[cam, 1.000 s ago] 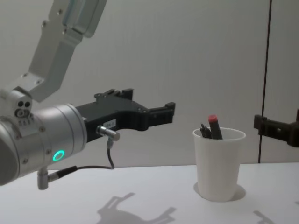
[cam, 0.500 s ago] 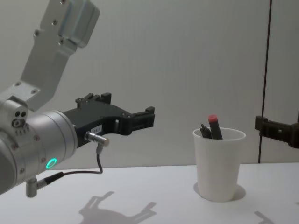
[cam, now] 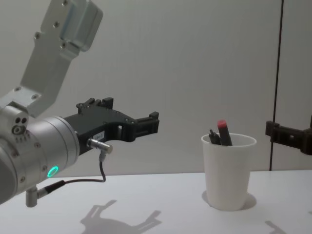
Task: Place the pen into the pen holder.
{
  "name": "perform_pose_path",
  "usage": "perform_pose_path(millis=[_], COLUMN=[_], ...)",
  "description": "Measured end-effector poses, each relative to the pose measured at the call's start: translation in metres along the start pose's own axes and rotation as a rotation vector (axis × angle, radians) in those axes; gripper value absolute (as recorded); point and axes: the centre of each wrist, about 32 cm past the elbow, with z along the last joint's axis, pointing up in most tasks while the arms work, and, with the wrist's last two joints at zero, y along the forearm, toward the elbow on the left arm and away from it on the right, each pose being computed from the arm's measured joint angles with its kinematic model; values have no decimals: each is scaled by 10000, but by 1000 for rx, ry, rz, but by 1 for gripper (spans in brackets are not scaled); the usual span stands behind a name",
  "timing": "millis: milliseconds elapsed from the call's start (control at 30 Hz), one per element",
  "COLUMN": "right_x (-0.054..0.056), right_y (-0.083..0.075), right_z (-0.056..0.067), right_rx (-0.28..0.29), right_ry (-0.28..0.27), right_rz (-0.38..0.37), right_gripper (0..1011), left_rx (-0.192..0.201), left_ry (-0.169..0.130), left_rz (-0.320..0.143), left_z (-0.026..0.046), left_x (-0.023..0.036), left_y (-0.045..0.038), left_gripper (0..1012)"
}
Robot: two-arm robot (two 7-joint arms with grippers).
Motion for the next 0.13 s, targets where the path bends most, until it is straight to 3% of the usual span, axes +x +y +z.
perform_pose_path(millis=[133], right_x=[0], right_y=[0], right_z=[-1], right_rx=[0], right_ry=[0], right_rz=[0], right_gripper=[1001], left_rx=[0], left_ry=[0], left_rz=[0], left_z=[1], left_x=[0], left_y=[-1], left_gripper=[1001])
